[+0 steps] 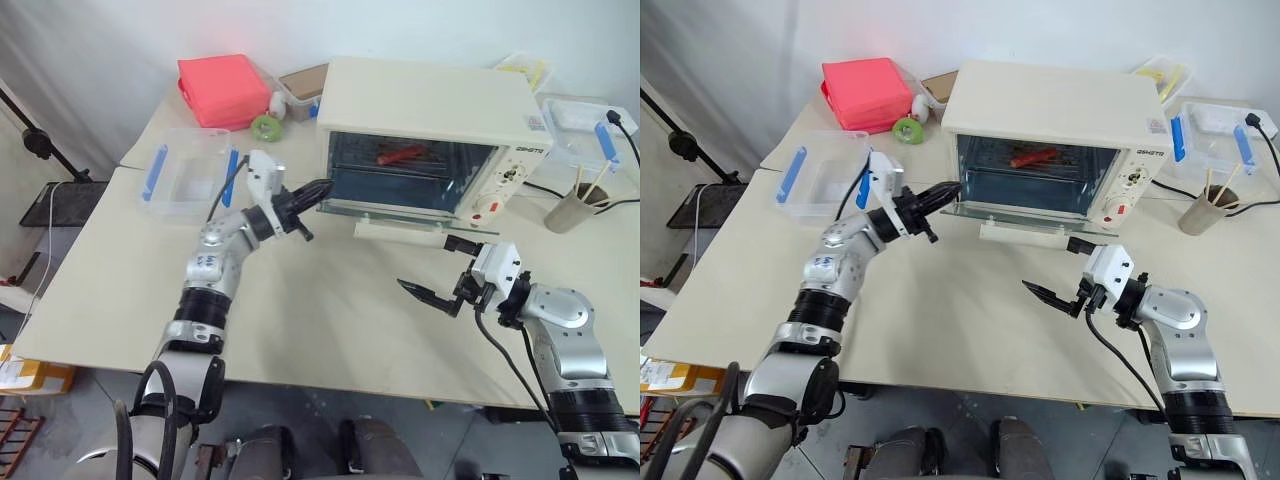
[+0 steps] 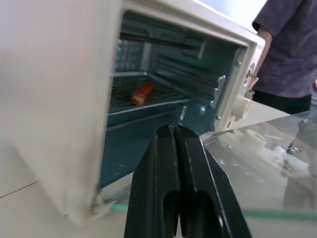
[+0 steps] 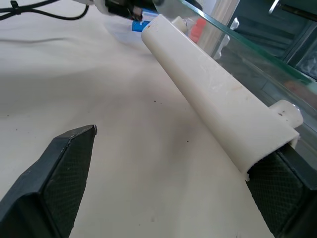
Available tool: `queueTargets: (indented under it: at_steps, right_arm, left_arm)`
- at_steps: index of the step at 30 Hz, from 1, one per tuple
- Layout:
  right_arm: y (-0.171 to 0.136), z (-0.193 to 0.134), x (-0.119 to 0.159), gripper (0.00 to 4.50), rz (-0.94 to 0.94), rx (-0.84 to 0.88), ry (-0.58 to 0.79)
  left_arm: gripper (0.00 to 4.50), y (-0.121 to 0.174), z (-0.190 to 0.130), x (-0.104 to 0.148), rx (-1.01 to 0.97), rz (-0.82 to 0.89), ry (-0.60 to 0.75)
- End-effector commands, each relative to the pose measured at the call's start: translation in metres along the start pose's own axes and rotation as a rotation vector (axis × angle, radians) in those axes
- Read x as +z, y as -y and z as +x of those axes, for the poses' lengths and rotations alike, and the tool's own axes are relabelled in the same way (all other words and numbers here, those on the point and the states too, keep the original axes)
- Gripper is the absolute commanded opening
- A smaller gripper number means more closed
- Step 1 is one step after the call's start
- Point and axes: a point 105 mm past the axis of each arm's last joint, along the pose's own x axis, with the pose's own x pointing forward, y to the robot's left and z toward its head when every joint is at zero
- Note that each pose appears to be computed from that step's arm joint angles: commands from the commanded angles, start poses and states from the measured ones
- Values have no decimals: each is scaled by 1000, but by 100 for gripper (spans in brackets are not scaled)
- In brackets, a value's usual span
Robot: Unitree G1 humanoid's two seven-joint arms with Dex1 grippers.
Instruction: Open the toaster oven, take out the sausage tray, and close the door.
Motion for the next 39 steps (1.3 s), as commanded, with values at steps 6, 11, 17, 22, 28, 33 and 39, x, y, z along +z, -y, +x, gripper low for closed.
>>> queueTargets:
  at_steps: [6, 11, 17, 22, 28, 33, 39]
  right_arm:
    - [-13, -50, -5, 450, -11, -163, -82]
    - [-28, -95, -15, 450, 44, -327, -191]
    - [-26, -136, -13, 450, 68, -528, -262]
    - [-12, -150, -2, 450, 30, -663, -269]
    - [7, -114, 24, 450, -18, -603, -186]
    - [24, -77, 33, 450, -110, -544, -181]
    - [47, -11, 33, 450, -187, -513, -188]
  left_arm:
    - [4, 20, 0, -14, -148, 116, -82]
    - [4, 24, -10, -27, -193, 145, -134]
    - [4, 33, -16, -38, -247, 158, -165]
    - [4, 40, -21, -53, -277, 170, -215]
    - [4, 44, -35, -72, -296, 174, -307]
    - [4, 37, -39, -58, -226, 165, -232]
    - [4, 21, -51, -24, -123, 160, -95]
